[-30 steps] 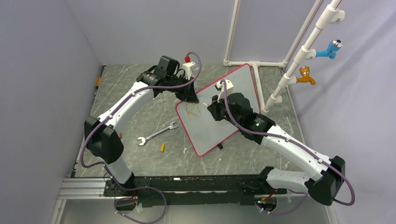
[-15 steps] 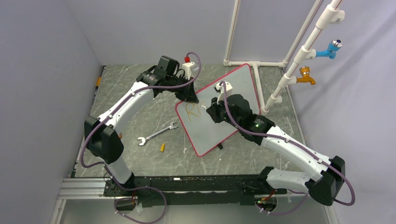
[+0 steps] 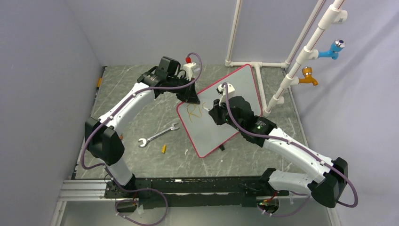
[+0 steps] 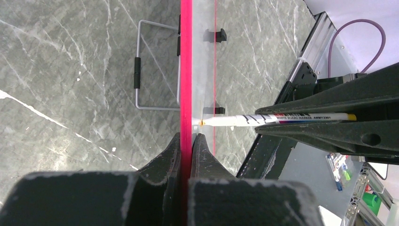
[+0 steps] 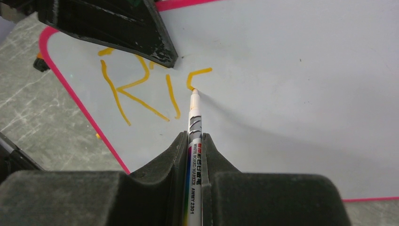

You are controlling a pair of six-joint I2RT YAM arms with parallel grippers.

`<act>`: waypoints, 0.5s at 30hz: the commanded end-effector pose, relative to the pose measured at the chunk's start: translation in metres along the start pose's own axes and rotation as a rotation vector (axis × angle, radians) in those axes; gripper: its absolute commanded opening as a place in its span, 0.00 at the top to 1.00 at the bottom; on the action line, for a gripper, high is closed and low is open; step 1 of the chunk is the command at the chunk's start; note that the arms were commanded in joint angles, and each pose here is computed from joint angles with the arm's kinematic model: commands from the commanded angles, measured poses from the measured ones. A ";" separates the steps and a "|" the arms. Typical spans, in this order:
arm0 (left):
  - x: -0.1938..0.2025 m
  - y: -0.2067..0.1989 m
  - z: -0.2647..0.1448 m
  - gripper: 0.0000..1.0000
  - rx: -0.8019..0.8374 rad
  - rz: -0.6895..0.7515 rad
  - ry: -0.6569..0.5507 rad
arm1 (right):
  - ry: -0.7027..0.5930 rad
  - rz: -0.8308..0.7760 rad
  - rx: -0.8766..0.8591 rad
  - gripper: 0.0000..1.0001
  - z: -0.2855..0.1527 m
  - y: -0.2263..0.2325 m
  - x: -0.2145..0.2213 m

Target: Write a sentence on the whiteboard

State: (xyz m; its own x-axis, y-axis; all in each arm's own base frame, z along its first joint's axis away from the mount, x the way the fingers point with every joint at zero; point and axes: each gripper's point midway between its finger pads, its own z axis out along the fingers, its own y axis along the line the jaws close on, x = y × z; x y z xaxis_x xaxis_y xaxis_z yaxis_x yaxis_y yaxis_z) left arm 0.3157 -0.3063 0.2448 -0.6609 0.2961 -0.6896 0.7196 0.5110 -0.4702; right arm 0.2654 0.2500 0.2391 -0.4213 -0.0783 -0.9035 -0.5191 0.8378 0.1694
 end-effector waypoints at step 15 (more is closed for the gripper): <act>-0.017 0.026 -0.012 1.00 -0.162 0.191 -0.063 | 0.067 -0.001 0.135 1.00 -0.003 -0.027 0.025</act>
State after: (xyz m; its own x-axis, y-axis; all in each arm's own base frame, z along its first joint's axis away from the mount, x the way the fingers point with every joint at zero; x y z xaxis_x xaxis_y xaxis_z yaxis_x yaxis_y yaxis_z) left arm 0.3153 -0.3058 0.2449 -0.6604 0.2954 -0.6904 0.7194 0.5124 -0.4690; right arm 0.2668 0.2347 0.2277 -0.4436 -0.0915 -0.8915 -0.4570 0.8788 0.1372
